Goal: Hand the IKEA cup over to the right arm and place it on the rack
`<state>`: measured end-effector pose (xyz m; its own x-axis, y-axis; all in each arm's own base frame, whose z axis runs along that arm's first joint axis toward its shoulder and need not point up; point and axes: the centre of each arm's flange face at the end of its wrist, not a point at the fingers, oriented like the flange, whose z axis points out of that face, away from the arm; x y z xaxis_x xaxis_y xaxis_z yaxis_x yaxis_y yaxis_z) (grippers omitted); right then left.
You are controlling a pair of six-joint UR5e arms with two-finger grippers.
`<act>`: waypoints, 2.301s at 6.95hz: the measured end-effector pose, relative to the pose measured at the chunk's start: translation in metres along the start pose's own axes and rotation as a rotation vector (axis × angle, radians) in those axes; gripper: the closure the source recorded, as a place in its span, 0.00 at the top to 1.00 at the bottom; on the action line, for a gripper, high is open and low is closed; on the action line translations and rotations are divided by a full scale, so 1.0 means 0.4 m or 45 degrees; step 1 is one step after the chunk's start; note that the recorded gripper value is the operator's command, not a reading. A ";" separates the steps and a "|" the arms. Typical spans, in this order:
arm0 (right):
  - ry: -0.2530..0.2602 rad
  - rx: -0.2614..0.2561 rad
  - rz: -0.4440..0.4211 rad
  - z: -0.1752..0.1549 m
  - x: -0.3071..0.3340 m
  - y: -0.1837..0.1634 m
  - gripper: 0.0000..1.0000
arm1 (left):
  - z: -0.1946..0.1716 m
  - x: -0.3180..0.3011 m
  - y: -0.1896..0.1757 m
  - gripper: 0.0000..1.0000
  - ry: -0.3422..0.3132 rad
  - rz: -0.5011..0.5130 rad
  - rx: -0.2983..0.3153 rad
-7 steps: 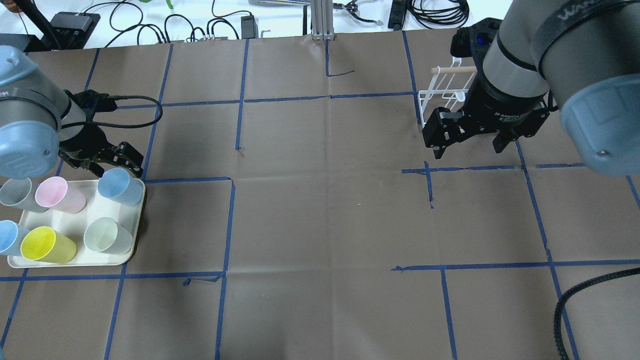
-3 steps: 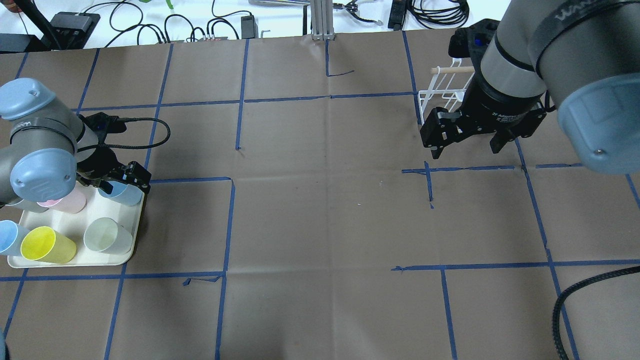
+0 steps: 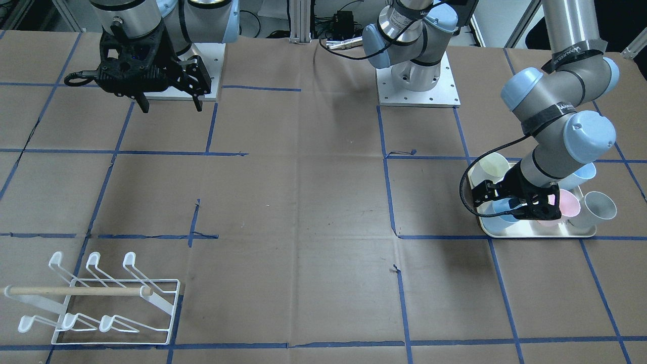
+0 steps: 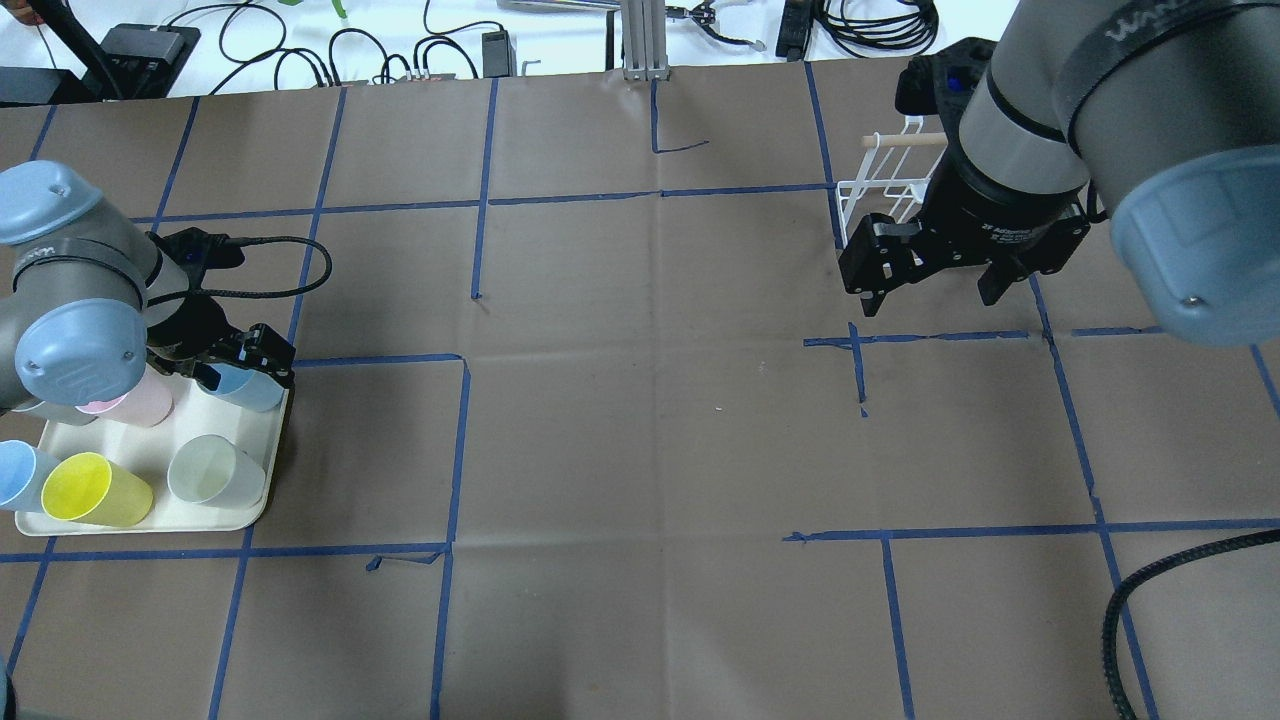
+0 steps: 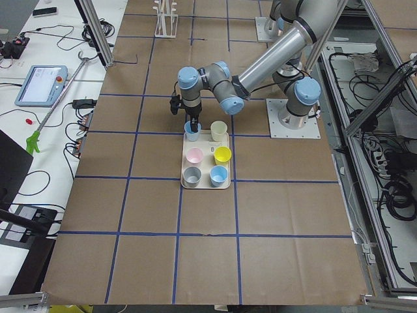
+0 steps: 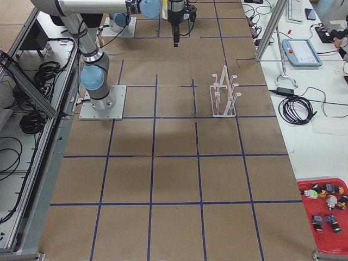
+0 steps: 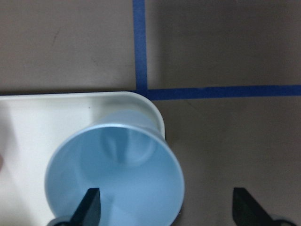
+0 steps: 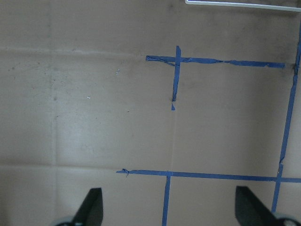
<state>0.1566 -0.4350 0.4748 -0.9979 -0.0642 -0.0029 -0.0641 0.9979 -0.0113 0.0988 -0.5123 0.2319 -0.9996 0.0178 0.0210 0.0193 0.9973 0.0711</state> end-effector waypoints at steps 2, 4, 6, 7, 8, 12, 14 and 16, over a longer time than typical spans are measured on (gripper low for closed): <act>0.001 0.008 -0.001 -0.001 0.000 -0.002 1.00 | -0.009 -0.002 -0.002 0.16 -0.005 -0.005 0.010; 0.003 0.008 -0.002 -0.001 0.000 -0.003 1.00 | -0.016 -0.002 -0.001 0.00 -0.010 -0.012 0.014; 0.001 0.013 -0.002 -0.005 0.000 -0.003 1.00 | -0.024 0.000 0.000 0.00 -0.012 -0.017 0.018; -0.006 0.013 -0.002 -0.004 -0.001 -0.003 1.00 | -0.034 -0.001 -0.002 0.00 -0.016 -0.018 0.026; -0.034 0.020 -0.001 -0.006 -0.007 -0.004 1.00 | -0.058 -0.002 -0.006 0.00 -0.023 -0.022 0.039; -0.440 0.238 0.023 -0.061 -0.084 -0.044 1.00 | -0.370 -0.001 -0.066 0.00 -0.022 -0.037 0.050; -0.620 0.353 0.141 -0.055 -0.112 -0.060 1.00 | -0.554 0.078 -0.115 0.00 -0.020 -0.039 0.086; -0.794 0.462 0.309 -0.009 -0.131 -0.055 0.96 | -0.620 0.153 -0.154 0.00 0.088 0.001 0.208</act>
<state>0.2103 -0.4536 0.4790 -0.7902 0.0545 -0.6105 0.2695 0.9255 -0.2663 0.0415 -0.5905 0.4762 -0.9958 0.0195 0.0896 0.0113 0.9957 -0.0915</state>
